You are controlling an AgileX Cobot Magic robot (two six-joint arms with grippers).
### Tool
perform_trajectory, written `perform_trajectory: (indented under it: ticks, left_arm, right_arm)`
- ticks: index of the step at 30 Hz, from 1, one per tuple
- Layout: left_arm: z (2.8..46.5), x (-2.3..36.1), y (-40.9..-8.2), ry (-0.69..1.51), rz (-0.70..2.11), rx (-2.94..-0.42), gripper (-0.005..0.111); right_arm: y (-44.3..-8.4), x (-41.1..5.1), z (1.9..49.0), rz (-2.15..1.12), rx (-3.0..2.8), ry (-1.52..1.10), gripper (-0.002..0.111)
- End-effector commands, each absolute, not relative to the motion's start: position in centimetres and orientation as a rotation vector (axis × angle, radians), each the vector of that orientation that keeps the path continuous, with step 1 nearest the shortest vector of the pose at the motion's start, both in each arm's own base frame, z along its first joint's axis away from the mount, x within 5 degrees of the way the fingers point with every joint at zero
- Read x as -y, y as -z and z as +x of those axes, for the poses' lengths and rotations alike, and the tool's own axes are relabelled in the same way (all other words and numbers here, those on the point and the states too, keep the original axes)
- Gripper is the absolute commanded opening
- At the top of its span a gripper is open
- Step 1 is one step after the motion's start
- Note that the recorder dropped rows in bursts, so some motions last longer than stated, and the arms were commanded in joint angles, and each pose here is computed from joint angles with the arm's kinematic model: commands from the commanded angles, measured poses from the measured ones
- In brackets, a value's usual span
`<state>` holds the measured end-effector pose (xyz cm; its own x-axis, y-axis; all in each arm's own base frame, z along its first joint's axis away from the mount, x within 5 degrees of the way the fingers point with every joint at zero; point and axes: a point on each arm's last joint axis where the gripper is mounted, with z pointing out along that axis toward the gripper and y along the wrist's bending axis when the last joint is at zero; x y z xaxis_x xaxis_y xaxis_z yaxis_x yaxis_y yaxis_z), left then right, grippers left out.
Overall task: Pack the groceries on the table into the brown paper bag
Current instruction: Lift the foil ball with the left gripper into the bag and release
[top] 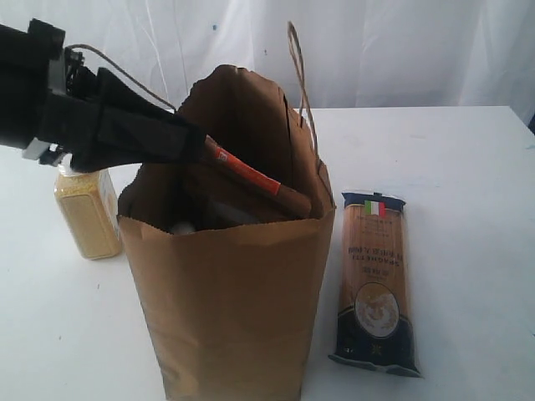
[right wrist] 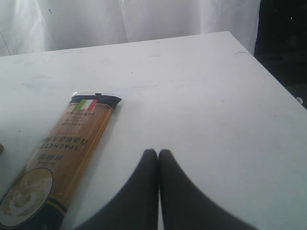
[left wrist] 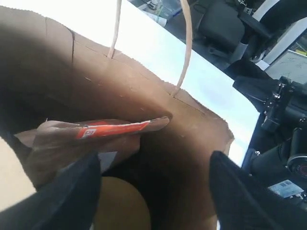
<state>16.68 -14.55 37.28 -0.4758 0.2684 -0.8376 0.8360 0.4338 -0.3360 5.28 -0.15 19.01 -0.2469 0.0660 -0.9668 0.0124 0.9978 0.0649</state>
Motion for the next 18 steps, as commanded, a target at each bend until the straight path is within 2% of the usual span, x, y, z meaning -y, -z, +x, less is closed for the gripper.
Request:
perform_trajectory:
  ticks: [1, 5, 13, 18]
  left_arm:
    - [16.3, 14.8, -38.0, 1.093, 0.903, -1.939, 0.066]
    - [15.9, 15.1, -38.5, 1.189, 0.896, -1.904, 0.065]
    - [13.8, 15.7, -40.6, 1.571, 0.944, -1.706, 0.057]
    - [11.8, 15.1, -43.2, 1.722, 0.97, -1.411, 0.056]
  right_arm:
    - [-19.0, 0.2, 5.3, 0.069, -1.81, -0.057, 0.0]
    - [-19.0, 0.2, 5.3, 0.069, -1.81, -0.057, 0.0]
    - [-19.0, 0.2, 5.3, 0.069, -1.81, -0.057, 0.0]
    - [-19.0, 0.2, 5.3, 0.069, -1.81, -0.057, 0.0]
